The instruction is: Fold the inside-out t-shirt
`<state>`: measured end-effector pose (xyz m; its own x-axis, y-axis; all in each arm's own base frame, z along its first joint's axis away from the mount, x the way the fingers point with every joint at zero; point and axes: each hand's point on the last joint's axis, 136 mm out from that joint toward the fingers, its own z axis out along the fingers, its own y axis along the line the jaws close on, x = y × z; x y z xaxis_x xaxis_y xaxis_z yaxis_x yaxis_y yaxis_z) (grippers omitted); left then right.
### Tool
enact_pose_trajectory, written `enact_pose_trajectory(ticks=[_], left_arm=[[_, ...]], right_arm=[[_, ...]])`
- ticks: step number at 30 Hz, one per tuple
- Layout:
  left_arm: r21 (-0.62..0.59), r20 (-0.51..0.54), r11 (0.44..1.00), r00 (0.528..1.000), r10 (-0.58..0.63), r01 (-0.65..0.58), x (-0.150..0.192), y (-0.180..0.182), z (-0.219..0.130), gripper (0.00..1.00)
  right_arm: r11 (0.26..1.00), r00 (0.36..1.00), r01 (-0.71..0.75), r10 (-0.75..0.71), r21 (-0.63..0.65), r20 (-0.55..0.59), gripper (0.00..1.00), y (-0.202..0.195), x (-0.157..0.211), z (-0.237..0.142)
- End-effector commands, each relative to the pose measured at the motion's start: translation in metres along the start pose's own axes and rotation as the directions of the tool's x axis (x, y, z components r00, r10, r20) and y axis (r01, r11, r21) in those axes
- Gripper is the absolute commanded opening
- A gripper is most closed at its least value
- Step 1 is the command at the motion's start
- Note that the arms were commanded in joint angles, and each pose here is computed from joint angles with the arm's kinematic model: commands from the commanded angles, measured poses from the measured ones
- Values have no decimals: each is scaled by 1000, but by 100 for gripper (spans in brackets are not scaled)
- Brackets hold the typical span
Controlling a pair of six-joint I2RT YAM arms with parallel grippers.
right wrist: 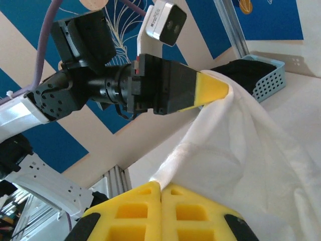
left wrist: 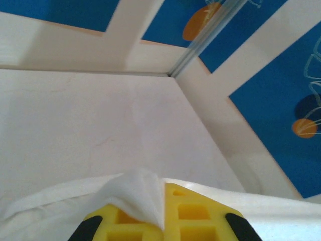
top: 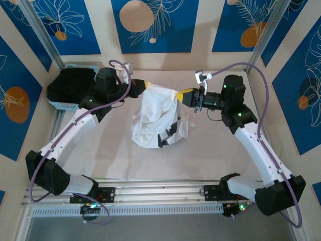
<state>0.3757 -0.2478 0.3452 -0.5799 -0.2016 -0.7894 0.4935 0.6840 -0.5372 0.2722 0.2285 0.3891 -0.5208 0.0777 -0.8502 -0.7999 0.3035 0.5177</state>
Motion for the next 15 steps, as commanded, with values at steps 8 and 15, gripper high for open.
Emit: enact_pose_trajectory(ticks=[8,15], left_arm=[[-347,-124,927,987,101,-139,29,88,18,43],[-202,-175,939,954,245,-278,99,43,-4,59]], right_arm=[[970,965,-241,241,9,-107,0,-45,14,29],[956,946,-294,294,23,-139,0,-69,22,42]])
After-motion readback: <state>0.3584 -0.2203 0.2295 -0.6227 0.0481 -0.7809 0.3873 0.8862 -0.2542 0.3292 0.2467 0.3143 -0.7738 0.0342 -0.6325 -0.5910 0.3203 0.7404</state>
